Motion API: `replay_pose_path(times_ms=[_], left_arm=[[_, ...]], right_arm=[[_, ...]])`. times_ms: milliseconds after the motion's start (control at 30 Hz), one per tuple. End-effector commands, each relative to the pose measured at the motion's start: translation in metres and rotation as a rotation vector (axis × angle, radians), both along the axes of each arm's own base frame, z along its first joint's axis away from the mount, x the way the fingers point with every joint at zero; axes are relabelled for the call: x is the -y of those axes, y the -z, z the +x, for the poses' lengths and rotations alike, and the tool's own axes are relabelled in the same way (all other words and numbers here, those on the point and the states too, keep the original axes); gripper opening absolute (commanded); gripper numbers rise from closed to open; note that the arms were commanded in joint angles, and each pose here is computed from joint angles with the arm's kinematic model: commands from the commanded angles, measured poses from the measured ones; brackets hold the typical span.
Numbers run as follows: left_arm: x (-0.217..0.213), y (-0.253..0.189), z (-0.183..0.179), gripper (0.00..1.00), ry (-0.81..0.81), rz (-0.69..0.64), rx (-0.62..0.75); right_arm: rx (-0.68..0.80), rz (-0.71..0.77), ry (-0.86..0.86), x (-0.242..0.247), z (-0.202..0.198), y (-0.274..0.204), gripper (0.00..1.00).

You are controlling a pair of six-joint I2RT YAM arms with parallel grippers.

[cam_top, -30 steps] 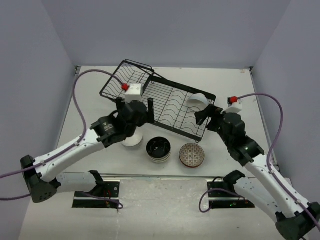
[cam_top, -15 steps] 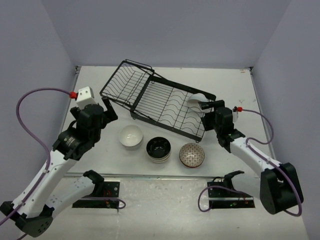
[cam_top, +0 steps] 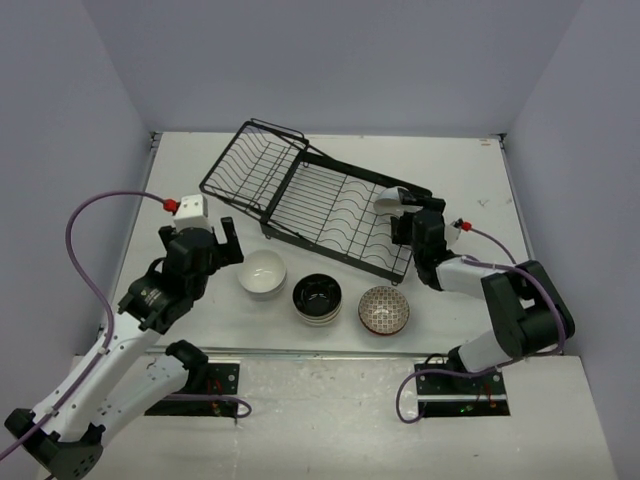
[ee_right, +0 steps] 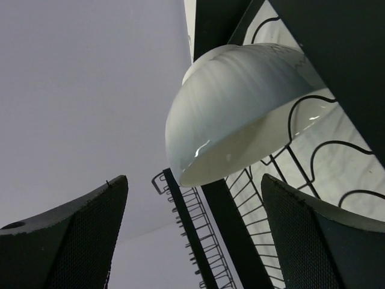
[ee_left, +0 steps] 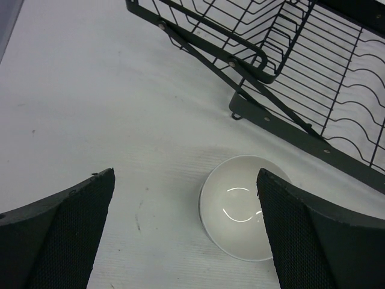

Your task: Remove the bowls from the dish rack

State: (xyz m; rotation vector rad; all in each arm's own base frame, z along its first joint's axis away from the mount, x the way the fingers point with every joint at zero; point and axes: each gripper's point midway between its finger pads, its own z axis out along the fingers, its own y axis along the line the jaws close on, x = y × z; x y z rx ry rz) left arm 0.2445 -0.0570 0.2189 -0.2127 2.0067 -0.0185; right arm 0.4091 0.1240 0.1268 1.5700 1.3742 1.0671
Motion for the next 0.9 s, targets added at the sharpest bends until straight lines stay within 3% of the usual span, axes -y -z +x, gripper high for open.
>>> replay_pose_path(times_ms=[0,167,667,867], left_arm=[[0.017,-0.009,0.008,1.00,0.092,-0.032,0.046],[0.023,-0.009,0.008,1.00,0.125,-0.036,0.038],[0.034,-0.011,0.008,1.00,0.210,-0.050,0.059],[0.032,-0.012,0.008,1.00,0.210,-0.048,0.063]], right_arm=[[0.053,0.022,0.079,0.006,0.021,-0.017,0.91],[0.004,0.001,0.118,0.007,0.038,-0.009,0.86],[-0.012,-0.167,0.112,0.007,0.059,-0.004,0.30],[-0.001,-0.205,0.094,0.007,0.057,0.003,0.22]])
